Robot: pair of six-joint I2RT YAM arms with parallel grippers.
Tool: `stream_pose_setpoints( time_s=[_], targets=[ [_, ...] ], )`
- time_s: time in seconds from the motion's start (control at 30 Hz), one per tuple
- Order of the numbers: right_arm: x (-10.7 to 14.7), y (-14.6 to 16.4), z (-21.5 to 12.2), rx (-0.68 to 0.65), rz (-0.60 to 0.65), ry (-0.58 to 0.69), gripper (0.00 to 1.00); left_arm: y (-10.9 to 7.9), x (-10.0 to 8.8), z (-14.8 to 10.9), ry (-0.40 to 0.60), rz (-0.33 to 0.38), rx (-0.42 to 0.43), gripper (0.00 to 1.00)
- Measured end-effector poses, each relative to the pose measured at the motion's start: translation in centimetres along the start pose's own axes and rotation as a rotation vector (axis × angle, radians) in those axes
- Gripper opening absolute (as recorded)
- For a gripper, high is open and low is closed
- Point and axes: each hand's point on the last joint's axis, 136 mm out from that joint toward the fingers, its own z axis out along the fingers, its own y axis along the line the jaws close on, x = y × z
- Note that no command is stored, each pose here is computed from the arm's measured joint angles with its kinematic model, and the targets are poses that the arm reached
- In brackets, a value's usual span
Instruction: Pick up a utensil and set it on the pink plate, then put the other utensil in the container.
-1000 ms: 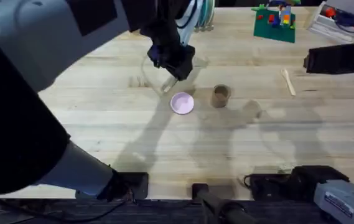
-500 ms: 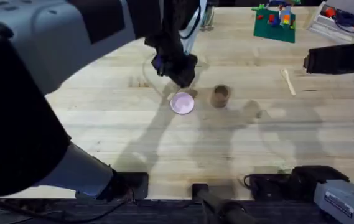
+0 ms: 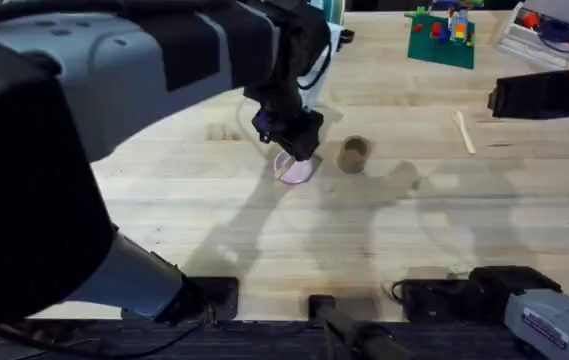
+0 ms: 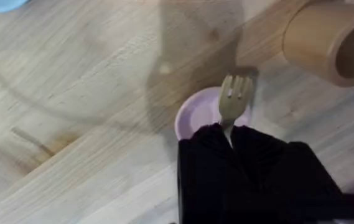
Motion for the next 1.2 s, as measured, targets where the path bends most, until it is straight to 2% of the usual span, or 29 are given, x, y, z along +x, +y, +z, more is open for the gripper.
stream_pose_setpoints(
  time_s=[0.27, 0.57, 0.77, 0.9, 1.07, 1.2],
  targets=[
    [0.0, 0.0, 0.0, 0.000, 0.000, 0.000, 0.995, -1.4, -0.3, 0.2, -0.013, 0.028, 0.008, 0.044],
    [0.0, 0.0, 0.0, 0.000, 0.000, 0.000, 0.995, -1.4, -0.5, 0.4, -0.023, 0.026, 0.008, 0.044],
    [0.0, 0.0, 0.0, 0.000, 0.000, 0.000, 0.995, -1.1, 0.7, 1.4, 0.007, 0.020, 0.007, 0.044],
    [0.0, 0.0, 0.0, 0.000, 0.000, 0.000, 0.995, -1.1, 0.7, 1.5, 0.004, 0.020, 0.006, 0.044],
    [0.0, 0.0, 0.0, 0.000, 0.000, 0.000, 0.995, -0.9, 0.5, 1.5, -0.001, 0.019, -0.007, 0.113],
    [0.0, 0.0, 0.0, 0.000, 0.000, 0.000, 0.995, -0.6, 0.5, 1.5, -0.002, 0.018, -0.024, 0.119]
  ],
)
